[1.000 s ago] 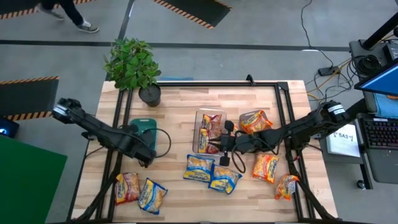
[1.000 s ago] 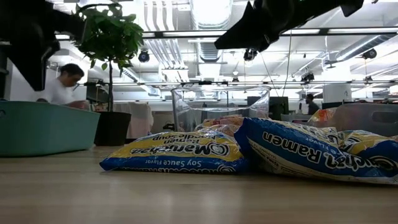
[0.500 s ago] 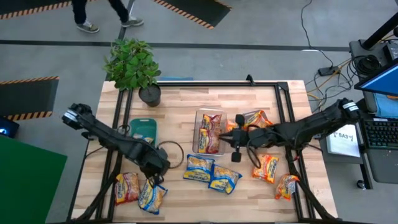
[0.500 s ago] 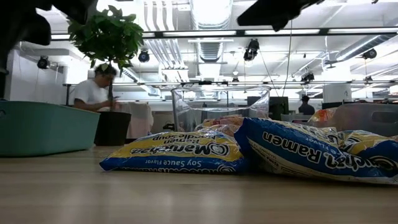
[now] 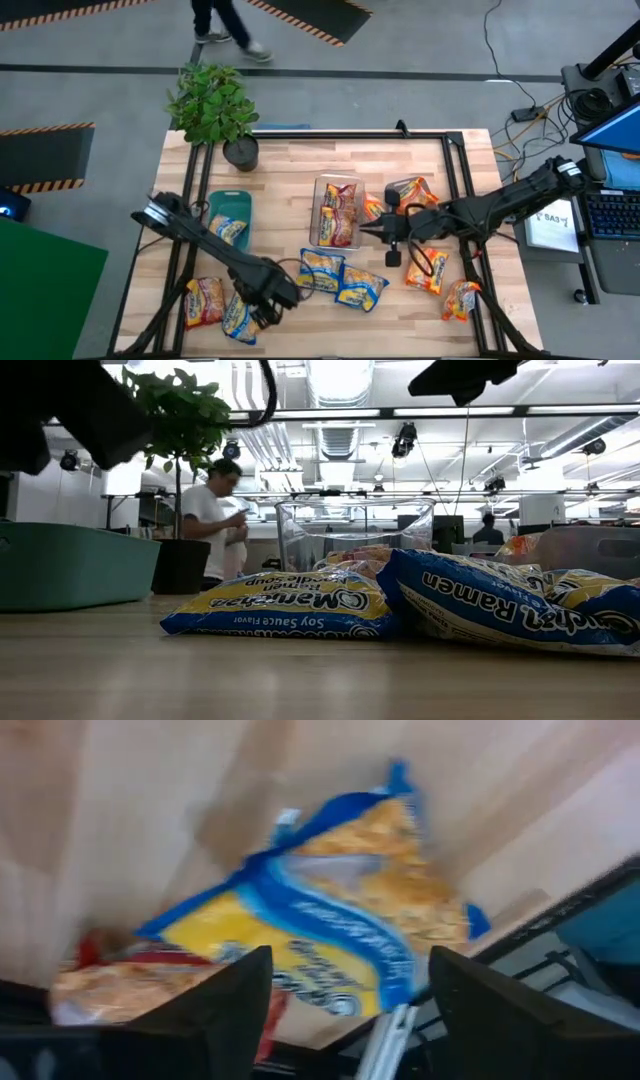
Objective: Sort Maruchan noodles
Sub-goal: Put the blue noodle pack into the green bin
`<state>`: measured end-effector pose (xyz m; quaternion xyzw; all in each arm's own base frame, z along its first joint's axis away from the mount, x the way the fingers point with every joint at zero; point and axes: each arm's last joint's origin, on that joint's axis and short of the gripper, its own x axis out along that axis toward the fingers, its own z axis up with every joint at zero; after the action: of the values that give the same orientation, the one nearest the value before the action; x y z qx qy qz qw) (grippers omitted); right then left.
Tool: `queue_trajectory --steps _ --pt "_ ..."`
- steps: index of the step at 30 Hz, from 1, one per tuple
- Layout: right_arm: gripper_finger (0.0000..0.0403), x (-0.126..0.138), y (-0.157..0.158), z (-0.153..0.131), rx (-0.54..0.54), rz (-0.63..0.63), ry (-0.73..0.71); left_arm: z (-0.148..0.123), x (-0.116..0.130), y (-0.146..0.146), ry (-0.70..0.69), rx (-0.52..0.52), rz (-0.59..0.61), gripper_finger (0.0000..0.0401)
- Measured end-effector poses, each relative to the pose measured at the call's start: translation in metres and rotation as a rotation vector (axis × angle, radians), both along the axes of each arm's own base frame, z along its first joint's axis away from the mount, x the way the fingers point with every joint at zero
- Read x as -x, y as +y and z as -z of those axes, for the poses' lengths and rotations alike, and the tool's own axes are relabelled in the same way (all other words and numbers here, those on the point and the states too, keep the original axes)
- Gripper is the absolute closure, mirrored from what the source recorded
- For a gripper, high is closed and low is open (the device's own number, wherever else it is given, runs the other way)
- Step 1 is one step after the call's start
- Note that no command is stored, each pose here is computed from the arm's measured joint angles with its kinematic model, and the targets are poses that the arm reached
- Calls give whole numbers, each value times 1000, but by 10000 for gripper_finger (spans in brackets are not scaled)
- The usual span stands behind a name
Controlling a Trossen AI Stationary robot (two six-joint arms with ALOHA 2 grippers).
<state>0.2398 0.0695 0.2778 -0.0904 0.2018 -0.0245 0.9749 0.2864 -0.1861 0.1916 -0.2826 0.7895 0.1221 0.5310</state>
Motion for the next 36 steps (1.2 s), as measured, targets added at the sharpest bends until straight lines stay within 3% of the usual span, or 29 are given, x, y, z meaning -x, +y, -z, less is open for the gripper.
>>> queue_trajectory --steps 8,17,28,36 --pt "375 0 0 -2 76 -30 -5 -1 -15 -19 -42 -219 -58 123" --pt "375 -3 0 -10 132 -54 -76 13 -6 -37 -10 -270 -97 130" --pt "375 -4 0 -12 183 -73 -101 21 -5 -38 -81 -372 -161 134" --pt "375 -4 0 -12 186 -75 -100 39 -1 -41 -106 -327 -180 161"
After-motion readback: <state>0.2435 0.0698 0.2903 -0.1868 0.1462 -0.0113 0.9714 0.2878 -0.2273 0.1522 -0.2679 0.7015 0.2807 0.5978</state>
